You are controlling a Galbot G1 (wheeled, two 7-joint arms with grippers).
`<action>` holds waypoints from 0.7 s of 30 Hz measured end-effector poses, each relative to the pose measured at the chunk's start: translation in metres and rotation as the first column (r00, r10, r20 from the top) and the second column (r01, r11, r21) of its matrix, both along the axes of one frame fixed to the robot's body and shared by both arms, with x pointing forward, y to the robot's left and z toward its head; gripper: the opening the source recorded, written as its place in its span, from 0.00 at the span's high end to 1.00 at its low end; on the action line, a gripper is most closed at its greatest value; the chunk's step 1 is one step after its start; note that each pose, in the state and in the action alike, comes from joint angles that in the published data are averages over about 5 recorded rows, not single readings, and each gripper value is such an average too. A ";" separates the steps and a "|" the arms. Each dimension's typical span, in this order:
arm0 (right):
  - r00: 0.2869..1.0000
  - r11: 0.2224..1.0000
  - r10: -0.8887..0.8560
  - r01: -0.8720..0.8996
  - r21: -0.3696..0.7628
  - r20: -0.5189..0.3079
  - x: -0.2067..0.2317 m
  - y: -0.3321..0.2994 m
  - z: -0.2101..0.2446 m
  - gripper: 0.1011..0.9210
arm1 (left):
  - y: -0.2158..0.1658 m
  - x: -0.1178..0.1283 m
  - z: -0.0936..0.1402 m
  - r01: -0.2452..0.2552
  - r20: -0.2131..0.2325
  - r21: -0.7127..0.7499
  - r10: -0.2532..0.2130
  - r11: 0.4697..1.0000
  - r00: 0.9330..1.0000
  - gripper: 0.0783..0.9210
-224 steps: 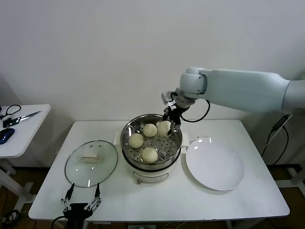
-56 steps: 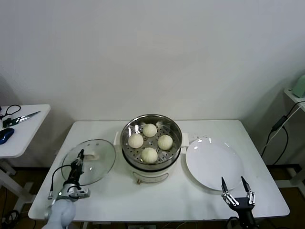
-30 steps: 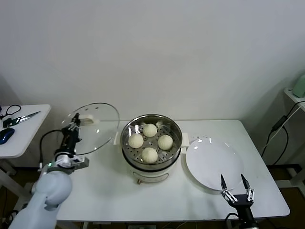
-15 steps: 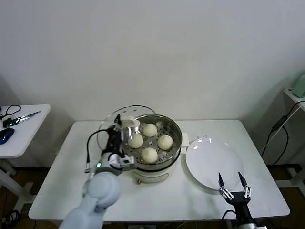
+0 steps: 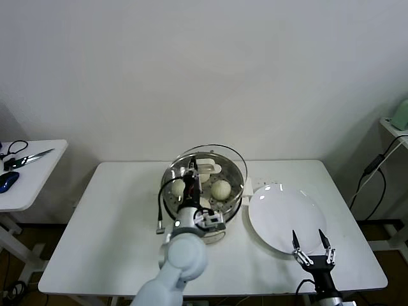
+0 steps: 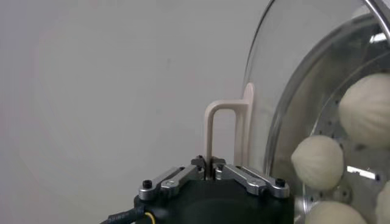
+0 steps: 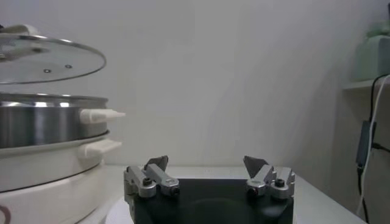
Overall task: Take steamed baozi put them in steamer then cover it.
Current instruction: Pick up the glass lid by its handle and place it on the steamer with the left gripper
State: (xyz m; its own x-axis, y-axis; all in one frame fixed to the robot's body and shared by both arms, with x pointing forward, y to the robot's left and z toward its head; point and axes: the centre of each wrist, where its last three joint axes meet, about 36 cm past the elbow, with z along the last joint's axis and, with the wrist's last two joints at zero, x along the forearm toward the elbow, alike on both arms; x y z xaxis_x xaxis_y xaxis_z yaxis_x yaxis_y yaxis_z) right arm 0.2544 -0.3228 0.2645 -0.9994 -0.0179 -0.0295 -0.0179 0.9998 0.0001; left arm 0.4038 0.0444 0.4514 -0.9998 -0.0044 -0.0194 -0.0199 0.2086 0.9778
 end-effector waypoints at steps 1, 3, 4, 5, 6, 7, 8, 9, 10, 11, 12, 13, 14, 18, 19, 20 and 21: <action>1.000 1.000 0.000 0.000 0.002 0.001 0.000 0.001 0.000 0.12 | -0.003 0.000 -0.002 -0.002 0.000 0.006 0.002 1.000 1.000 0.92; 1.000 1.000 0.000 0.000 0.005 0.004 0.000 0.003 -0.001 0.12 | -0.009 -0.001 -0.006 -0.007 -0.001 0.023 0.007 1.000 1.000 0.92; 1.000 1.000 0.000 0.000 0.007 0.005 0.000 0.003 -0.001 0.12 | -0.011 -0.002 -0.008 -0.009 -0.001 0.031 0.009 0.999 1.000 0.92; 1.000 1.000 0.000 0.000 0.008 0.005 -0.001 0.004 -0.001 0.12 | -0.013 -0.002 -0.010 -0.012 -0.001 0.041 0.012 0.999 1.000 0.92; 1.000 1.000 0.000 0.000 0.009 0.006 -0.001 0.004 -0.002 0.12 | -0.015 -0.002 -0.012 -0.015 -0.001 0.050 0.015 0.999 1.000 0.92; 1.000 1.000 0.000 0.000 0.009 0.007 0.000 0.005 -0.002 0.12 | -0.016 -0.002 -0.014 -0.018 -0.001 0.059 0.018 0.998 1.000 0.92; 1.000 1.000 0.000 0.000 0.010 0.008 0.000 0.005 -0.002 0.12 | -0.017 -0.002 -0.016 -0.021 -0.001 0.068 0.021 0.997 1.000 0.92; 1.000 1.000 -0.001 0.000 0.009 0.009 0.000 0.005 -0.001 0.12 | -0.017 -0.001 -0.017 -0.024 -0.001 0.076 0.024 0.997 1.000 0.92; 1.000 1.000 -0.001 0.001 0.009 0.011 0.001 0.005 -0.001 0.12 | -0.018 -0.001 -0.019 -0.026 0.000 0.084 0.027 0.996 1.000 0.92; 1.000 1.000 -0.002 0.002 0.009 0.013 0.001 0.004 -0.001 0.12 | -0.018 0.000 -0.020 -0.029 0.001 0.092 0.029 0.995 1.000 0.92; 1.000 1.000 -0.002 0.002 0.008 0.014 0.002 0.004 0.000 0.12 | -0.018 0.000 -0.022 -0.033 0.001 0.099 0.033 0.995 0.999 0.92; 1.000 1.000 -0.003 0.003 0.008 0.015 0.002 0.004 0.001 0.12 | -0.018 0.001 -0.023 -0.036 0.001 0.106 0.036 0.994 0.999 0.92; 1.000 1.000 -0.003 0.003 0.007 0.016 0.002 0.004 0.001 0.12 | -0.018 0.002 -0.024 -0.039 0.001 0.111 0.039 0.993 0.999 0.92; 1.000 1.000 -0.003 0.003 0.009 0.015 0.000 0.005 0.000 0.12 | -0.017 0.004 -0.028 -0.050 0.000 0.129 0.051 0.990 0.999 0.92; 1.000 1.000 -0.003 0.003 0.010 0.015 -0.001 0.006 0.000 0.12 | -0.017 0.005 -0.029 -0.052 -0.001 0.133 0.053 0.990 0.999 0.92; 1.000 1.000 -0.004 0.004 0.011 0.014 -0.001 0.006 0.000 0.12 | -0.017 0.006 -0.030 -0.054 -0.002 0.135 0.055 0.989 0.998 0.92; 1.000 1.000 -0.004 0.004 0.012 0.013 -0.002 0.007 -0.001 0.12 | -0.017 0.007 -0.031 -0.056 -0.003 0.138 0.057 0.989 0.998 0.92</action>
State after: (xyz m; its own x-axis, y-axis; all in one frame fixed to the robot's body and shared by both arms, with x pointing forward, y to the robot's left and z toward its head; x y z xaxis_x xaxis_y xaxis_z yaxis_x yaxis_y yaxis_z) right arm 0.2527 -0.3161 0.2638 -0.9990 -0.0137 -0.0430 -0.0142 0.9998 0.0116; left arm 0.4105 0.0273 0.4204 -0.9981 -0.0585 -0.0169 -0.0211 0.0708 0.9973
